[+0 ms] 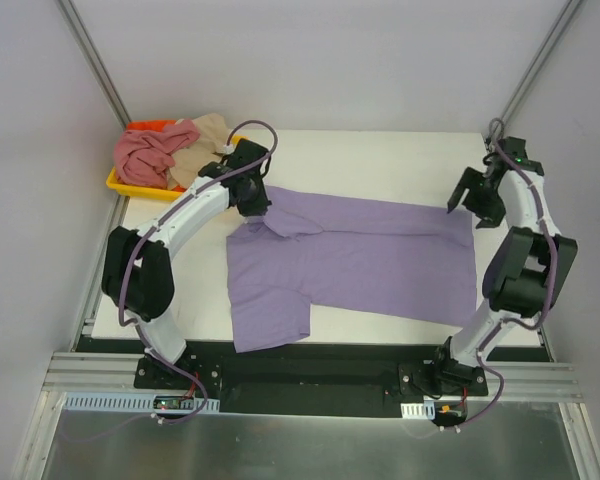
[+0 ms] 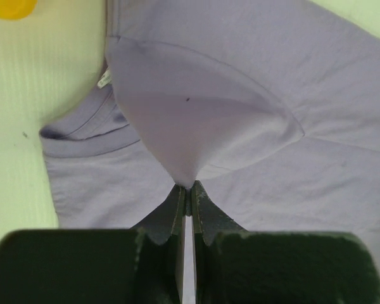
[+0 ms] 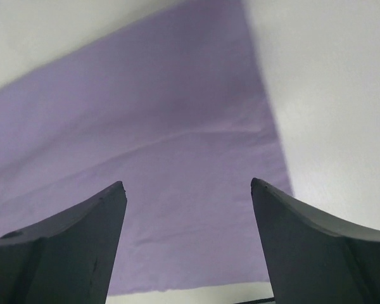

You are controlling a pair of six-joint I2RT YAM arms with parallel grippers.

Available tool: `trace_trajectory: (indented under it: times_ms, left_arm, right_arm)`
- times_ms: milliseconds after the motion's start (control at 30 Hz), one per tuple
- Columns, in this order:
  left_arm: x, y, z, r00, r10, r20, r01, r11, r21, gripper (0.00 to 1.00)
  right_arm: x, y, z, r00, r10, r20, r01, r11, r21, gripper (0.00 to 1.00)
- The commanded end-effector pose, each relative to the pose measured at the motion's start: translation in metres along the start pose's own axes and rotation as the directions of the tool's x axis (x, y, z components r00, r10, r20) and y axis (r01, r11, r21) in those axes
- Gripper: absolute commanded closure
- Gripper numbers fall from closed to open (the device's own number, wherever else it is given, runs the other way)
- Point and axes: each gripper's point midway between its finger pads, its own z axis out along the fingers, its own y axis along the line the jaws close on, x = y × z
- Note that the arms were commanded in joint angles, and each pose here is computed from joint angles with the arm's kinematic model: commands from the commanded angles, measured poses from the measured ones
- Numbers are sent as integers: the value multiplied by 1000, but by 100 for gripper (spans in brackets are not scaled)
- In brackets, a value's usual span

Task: Fold and stack the t-shirts
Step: Fold the flattened tshirt in 1/3 of the way

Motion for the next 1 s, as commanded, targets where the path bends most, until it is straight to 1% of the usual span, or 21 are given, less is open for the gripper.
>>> trace_trajectory:
  times_ms: [0,67,100,133,200,233,300,333,367,400,433,567,667,867,967]
  left_arm:
    - [-28,-12,5,1000,-24,2,24,999,48,100]
    - [-42,-11,14,999,-38,-5,38,998,57,100]
    - [-47,-11,20,999,-44,-14,45,997,62,100]
    - [-53,-6,28,998,-54,-16,54,997,51,100]
    - [-61,-6,41,996,-77,-48,80,994,77,100]
    - [-65,-5,47,994,-87,-67,93,991,92,100]
    - [-68,-4,56,990,-100,-102,112,986,119,100]
    - [-68,-4,59,989,-101,-108,114,986,123,100]
    - [-66,-1,64,989,-96,-115,109,988,113,100]
    - [-64,2,69,988,-95,-119,107,989,99,100]
    - [-61,4,73,987,-94,-130,107,990,91,100]
    - [-46,13,88,980,-99,-171,111,992,59,100]
    - [-40,15,95,976,-106,-192,117,992,47,100]
    - [-41,16,95,977,-106,-187,116,992,41,100]
    - [-42,19,95,978,-109,-180,117,993,32,100]
  right_arm:
    - [25,90,-47,953,-222,206,263,943,-202,18]
    - [56,147,-53,905,-332,267,406,862,-303,18]
    - [77,178,-55,878,-383,287,469,807,-359,18]
    - [98,206,-54,861,-414,294,505,762,-406,18]
    - [135,254,-52,832,-464,305,555,676,-485,21]
    - [150,274,-49,828,-470,307,560,655,-508,21]
    - [180,314,-43,798,-506,327,597,593,-540,25]
    - [192,330,-41,792,-518,322,601,573,-557,28]
    - [213,348,-32,778,-552,301,609,540,-581,32]
    - [225,364,-29,759,-577,301,622,507,-597,35]
    - [234,374,-24,749,-594,295,630,499,-596,37]
    - [245,397,-2,739,-616,275,647,532,-546,42]
    - [243,396,16,738,-628,248,653,572,-497,46]
    - [241,383,43,732,-647,214,669,624,-404,52]
    - [240,385,48,722,-656,220,683,621,-385,55]
